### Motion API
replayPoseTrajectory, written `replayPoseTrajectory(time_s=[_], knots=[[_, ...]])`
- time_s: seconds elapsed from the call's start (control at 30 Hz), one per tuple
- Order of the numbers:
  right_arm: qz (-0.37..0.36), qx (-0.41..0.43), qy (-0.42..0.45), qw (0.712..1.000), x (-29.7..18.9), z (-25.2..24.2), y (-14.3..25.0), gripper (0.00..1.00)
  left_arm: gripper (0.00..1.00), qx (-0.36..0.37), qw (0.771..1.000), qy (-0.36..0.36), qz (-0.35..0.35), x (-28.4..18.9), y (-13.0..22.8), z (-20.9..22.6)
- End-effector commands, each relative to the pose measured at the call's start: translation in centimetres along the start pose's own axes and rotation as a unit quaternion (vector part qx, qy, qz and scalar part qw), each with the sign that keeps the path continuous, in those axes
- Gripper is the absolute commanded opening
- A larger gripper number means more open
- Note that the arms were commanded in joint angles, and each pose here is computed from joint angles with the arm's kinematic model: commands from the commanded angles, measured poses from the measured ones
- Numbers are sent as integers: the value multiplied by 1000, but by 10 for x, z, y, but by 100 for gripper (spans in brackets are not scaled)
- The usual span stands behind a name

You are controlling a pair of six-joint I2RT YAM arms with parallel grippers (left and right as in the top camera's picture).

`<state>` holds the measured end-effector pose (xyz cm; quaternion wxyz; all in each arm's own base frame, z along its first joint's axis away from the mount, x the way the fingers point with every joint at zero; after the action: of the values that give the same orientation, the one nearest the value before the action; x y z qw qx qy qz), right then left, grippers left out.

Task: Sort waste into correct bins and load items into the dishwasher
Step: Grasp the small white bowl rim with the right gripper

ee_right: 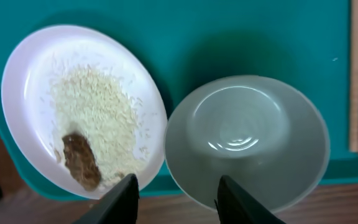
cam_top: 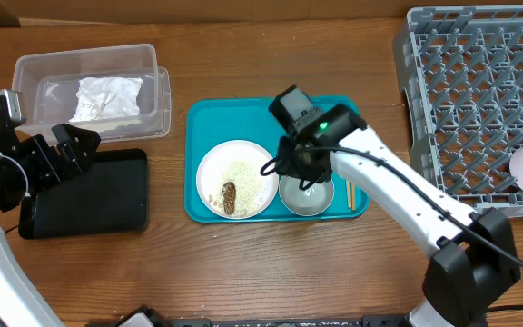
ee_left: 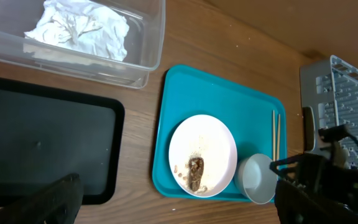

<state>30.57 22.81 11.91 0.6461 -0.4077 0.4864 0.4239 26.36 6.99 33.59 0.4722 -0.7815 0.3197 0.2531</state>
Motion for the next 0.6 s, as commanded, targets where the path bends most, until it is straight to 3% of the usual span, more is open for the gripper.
replayPoseTrajectory(time_s=[0.0,0.23,0.57], knots=[[-16,84,2,996,13,-5,-2,43,100,9,1000,-2,-3,-2,-2,0],[-53,160,6,986,39,-12,-12,44,100,9,1000,-2,-3,-2,-2,0],[-52,169,15,984,71,-9,-16,44,100,9,1000,-2,-3,-2,-2,0]])
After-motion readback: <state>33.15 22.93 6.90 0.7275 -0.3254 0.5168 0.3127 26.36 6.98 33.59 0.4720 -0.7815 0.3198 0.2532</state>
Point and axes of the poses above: each gripper's point midway between its finger pads, its own x axis out along the fingers, its own z axis along the line the jaws close on, y = z × x, the point moved 1 cm from there along -x, back along the fingers, and after that the axes turned 3 degrees about x, right-handed, at the moved point
